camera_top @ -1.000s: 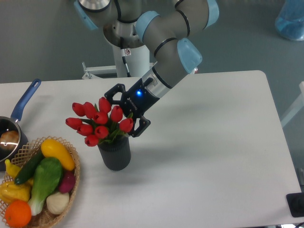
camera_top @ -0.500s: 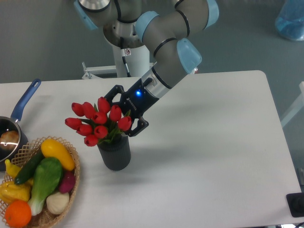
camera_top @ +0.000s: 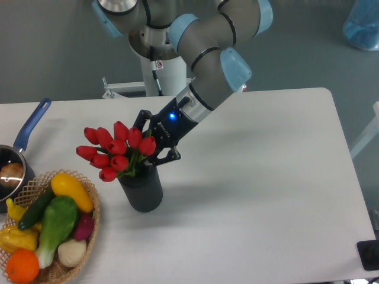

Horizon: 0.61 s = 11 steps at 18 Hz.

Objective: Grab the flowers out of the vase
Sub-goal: 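Hold the tulip bunch and begin lifting it out of the vase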

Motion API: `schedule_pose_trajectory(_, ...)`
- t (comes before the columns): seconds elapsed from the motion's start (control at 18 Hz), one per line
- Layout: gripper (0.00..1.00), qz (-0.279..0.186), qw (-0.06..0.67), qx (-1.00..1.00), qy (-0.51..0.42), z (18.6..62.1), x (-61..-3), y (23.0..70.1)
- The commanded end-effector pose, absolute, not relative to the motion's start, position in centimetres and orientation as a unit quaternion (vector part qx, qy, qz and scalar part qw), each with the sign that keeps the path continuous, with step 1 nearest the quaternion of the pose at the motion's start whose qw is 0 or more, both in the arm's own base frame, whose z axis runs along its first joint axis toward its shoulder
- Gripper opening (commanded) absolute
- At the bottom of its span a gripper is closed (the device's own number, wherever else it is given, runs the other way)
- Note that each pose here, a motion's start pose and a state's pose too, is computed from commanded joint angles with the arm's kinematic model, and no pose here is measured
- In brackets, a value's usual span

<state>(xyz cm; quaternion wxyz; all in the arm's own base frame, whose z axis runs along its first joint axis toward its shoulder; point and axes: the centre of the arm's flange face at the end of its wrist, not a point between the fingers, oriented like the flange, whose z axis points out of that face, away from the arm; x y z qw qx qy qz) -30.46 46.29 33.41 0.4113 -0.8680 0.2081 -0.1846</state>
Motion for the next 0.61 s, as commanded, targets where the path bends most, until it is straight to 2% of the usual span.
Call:
schedule_pose_trajectory(0.28,0.32,-0.183,0.412,-0.868,0.207,33.54,-30.72,46.27)
schedule_pose_trajectory(0.44,0.26,-0.183,0.419,-0.865,0.205,33.81,-30.9,46.22)
schedule_pose_trajectory(0.61,0.26,-0.18,0.422,-0.865,0.205,34.12,-31.1,46.19)
